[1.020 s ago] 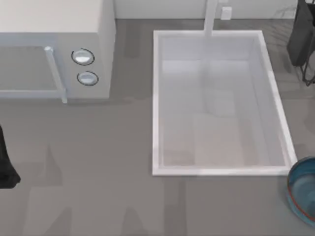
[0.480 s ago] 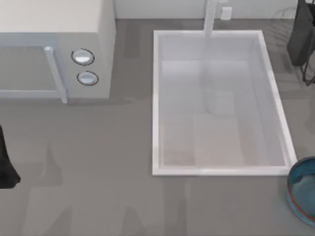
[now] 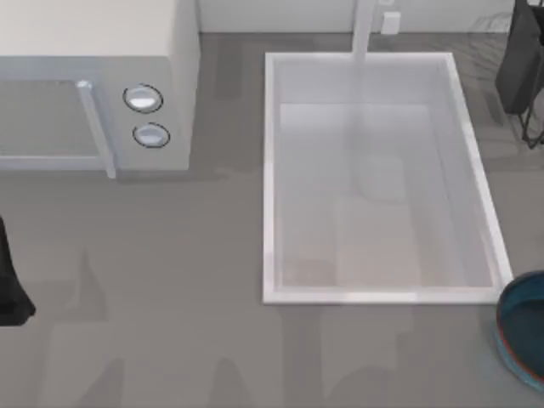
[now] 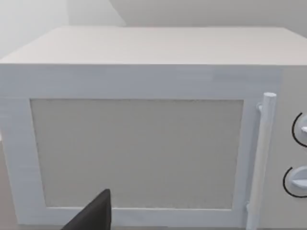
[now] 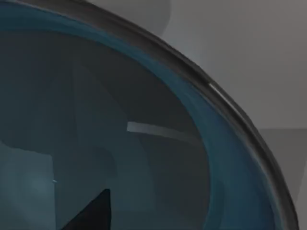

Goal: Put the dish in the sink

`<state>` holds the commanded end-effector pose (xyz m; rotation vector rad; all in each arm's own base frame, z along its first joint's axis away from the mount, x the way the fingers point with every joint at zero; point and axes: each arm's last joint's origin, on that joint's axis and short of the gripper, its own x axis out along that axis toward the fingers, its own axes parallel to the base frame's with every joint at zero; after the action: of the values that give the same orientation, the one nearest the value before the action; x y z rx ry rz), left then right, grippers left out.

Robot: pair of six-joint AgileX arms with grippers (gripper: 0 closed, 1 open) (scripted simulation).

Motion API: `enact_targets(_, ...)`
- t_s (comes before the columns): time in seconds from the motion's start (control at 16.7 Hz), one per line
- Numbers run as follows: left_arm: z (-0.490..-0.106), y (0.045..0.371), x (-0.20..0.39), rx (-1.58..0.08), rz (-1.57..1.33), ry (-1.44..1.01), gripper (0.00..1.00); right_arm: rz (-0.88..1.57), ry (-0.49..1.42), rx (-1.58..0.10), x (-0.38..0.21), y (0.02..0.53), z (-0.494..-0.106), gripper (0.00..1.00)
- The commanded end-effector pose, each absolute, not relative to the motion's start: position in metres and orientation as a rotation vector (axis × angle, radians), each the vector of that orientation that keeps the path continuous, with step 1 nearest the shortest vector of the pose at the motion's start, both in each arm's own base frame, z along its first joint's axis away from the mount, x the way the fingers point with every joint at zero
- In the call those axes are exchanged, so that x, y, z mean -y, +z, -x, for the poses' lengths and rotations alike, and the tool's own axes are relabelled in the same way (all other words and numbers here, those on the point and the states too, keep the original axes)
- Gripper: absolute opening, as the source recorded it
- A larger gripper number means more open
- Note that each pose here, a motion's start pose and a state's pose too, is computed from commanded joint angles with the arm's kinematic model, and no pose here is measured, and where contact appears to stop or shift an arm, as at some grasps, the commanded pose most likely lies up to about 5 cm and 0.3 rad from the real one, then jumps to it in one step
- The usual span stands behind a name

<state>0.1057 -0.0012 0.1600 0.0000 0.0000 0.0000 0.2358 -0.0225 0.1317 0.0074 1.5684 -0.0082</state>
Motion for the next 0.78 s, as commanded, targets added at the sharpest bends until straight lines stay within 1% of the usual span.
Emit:
enact_targets(0.3, -0.1057, 0.1600, 0.0012, 0.000, 0.000, 0.000, 1.00, -0.008, -0.008, -1.571, 0.0224, 0.1290, -0.2349, 1.00)
enact_targets(0.78, -0.1057, 0.1600, 0.0012, 0.000, 0.000, 0.000, 1.00, -0.008, -0.008, -1.571, 0.0224, 0.1290, -0.2349, 0.40)
